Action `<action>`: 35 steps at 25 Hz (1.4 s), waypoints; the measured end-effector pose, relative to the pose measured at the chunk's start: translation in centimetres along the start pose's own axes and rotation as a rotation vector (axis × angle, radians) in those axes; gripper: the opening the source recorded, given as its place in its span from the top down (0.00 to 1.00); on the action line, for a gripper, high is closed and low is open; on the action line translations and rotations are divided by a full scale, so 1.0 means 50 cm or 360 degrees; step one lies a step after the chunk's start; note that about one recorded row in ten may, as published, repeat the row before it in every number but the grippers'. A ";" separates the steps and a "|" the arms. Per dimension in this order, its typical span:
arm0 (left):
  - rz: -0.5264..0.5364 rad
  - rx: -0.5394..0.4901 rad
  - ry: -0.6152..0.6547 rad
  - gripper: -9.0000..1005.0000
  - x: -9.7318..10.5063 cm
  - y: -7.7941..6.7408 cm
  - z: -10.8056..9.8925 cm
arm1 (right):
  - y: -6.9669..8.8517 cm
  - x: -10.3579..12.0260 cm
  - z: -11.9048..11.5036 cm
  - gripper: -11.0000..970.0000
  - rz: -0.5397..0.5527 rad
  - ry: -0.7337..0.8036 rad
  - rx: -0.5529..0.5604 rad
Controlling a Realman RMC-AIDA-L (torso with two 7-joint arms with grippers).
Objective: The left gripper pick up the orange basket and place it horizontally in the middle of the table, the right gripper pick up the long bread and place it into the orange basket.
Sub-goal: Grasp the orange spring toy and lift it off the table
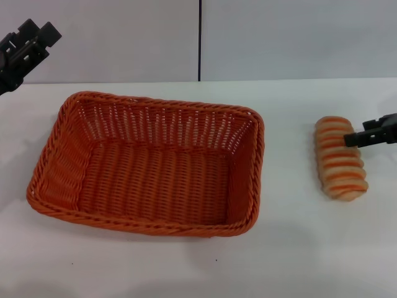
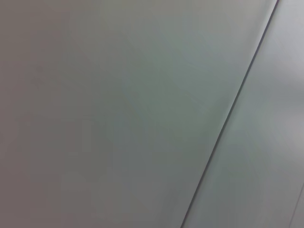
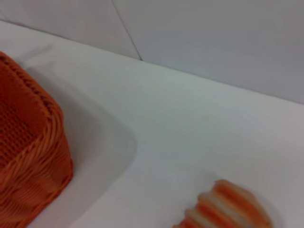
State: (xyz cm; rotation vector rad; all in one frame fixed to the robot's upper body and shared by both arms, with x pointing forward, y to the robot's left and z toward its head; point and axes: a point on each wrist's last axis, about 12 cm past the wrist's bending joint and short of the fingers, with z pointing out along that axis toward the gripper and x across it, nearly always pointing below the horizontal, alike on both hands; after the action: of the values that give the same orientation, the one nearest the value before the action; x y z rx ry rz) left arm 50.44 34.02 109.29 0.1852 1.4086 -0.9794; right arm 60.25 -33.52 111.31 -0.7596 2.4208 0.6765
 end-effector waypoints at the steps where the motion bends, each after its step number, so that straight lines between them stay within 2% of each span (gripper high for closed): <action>1: 0.0000 0.0000 0.0000 0.21 0.000 0.000 0.000 | 0.001 0.000 0.004 0.20 0.0002 0.0005 -0.0005; 21: -0.0004 -0.0007 -0.0003 0.21 -0.001 0.001 -0.005 | 0.020 -0.003 0.037 0.21 -0.0017 0.0075 -0.0047; 27: -0.0006 -0.0007 0.0000 0.21 0.000 0.000 -0.006 | 0.022 0.001 0.042 0.41 -0.0031 0.0119 -0.0047; 31: -0.0006 -0.0005 0.0001 0.21 0.000 0.000 -0.006 | 0.022 0.004 0.042 0.49 -0.0030 0.0102 -0.0034; 35: -0.0006 -0.0004 0.0000 0.21 0.000 0.000 -0.005 | 0.022 0.005 0.039 0.50 -0.0039 0.0088 -0.0024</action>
State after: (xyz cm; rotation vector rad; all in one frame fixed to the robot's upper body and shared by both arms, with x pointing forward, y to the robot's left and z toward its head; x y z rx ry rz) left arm 50.22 34.18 109.23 0.1809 1.4108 -0.9809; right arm 59.99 -31.69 110.04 -0.8232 2.4547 0.6730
